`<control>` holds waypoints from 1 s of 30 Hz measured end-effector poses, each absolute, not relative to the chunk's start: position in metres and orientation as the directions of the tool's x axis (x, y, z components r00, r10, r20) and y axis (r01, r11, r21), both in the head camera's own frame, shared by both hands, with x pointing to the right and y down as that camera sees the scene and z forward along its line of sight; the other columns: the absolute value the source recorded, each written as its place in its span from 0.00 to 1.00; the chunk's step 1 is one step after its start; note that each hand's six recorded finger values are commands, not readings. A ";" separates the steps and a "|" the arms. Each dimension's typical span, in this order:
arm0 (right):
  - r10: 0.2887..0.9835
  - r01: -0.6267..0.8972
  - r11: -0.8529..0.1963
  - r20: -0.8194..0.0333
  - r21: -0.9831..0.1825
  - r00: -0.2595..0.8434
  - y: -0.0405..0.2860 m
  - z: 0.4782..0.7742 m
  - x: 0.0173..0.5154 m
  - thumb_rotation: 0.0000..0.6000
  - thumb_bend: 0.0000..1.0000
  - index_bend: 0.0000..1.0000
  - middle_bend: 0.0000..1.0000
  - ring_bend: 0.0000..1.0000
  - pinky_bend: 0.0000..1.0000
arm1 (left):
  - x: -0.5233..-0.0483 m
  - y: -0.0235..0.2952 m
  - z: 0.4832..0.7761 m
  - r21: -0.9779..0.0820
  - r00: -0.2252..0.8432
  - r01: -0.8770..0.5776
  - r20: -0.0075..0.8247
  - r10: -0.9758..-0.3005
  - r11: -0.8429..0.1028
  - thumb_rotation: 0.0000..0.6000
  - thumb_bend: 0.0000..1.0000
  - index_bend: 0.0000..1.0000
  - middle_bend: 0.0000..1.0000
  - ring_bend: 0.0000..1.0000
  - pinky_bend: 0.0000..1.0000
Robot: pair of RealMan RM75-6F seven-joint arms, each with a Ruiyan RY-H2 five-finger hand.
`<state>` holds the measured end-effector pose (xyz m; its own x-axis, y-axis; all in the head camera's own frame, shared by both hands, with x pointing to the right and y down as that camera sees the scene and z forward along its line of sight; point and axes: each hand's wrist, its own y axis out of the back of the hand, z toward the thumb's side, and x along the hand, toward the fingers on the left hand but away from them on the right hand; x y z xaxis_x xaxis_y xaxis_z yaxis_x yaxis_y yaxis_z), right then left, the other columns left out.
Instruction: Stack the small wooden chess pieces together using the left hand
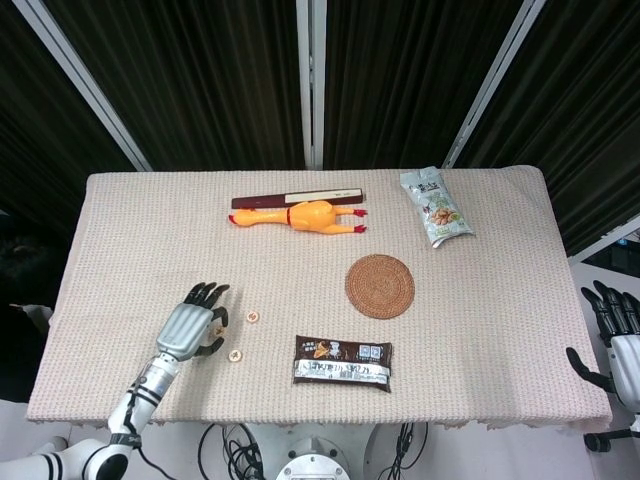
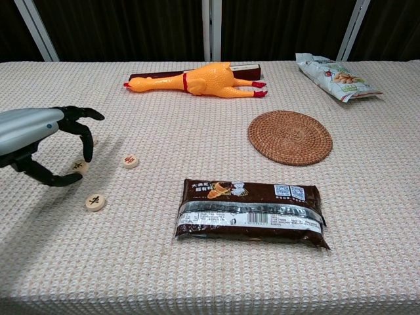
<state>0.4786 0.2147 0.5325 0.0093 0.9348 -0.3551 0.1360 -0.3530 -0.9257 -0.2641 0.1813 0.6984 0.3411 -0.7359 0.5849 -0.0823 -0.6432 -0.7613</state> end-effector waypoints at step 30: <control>0.929 0.127 -0.367 -0.370 -0.921 0.001 0.213 0.538 0.479 1.00 0.26 0.00 0.00 0.00 0.00 | -0.311 0.187 0.705 -0.756 0.232 -0.069 0.623 -0.747 -0.651 1.00 0.31 0.52 0.07 0.00 0.00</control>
